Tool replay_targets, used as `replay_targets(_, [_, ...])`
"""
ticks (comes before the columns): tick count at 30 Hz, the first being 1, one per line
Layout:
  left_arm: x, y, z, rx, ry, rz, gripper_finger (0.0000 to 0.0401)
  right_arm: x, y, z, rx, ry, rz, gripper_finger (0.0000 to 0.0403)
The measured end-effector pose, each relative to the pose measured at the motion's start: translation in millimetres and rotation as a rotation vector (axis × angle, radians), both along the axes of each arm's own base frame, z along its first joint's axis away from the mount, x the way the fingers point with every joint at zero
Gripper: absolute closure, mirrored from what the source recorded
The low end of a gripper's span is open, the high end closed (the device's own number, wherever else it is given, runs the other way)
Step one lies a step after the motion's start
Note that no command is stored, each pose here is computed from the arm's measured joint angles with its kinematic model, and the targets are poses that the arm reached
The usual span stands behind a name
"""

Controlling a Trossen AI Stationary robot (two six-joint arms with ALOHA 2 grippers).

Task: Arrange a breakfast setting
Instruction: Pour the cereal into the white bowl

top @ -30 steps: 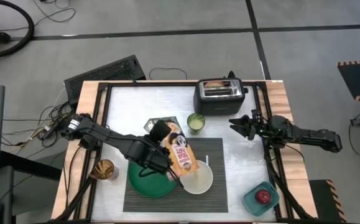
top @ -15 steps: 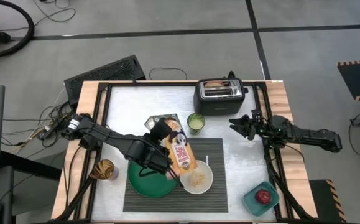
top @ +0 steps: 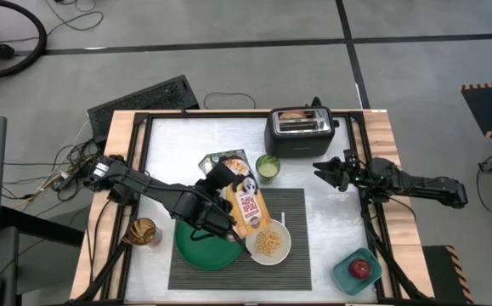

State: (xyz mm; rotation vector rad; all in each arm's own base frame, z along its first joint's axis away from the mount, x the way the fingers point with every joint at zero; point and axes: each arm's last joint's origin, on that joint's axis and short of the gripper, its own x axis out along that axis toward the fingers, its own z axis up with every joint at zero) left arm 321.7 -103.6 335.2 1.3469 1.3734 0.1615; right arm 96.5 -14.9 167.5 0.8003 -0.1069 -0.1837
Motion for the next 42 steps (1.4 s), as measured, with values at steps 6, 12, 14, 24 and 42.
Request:
replay_targets(6, [0.7,-4.3,0.3,0.012,0.002,-0.033,0.0325,0.0,0.0,-0.1,-0.001,0.001,0.0,0.0029])
replay_targets(12, [5.6,-16.8,1.2,0.005,-0.043,-0.103,0.0325,0.0,0.0,-0.2,-0.001,0.001,0.0,0.0029])
replay_targets(14, [5.3,-19.6,1.5,0.012,-0.051,-0.112,0.0325,0.0,0.0,0.0,-0.001,0.001,0.0,0.0029])
replay_targets(24, [3.4,-21.8,3.3,0.091,-0.038,-0.138,0.0325,0.0,0.0,-0.1,-0.001,0.001,0.0,0.0029])
replay_targets(42, [3.0,-26.2,4.1,0.191,-0.048,-0.155,0.0325,0.0,0.0,-0.2,-0.001,0.001,-0.001,0.0029])
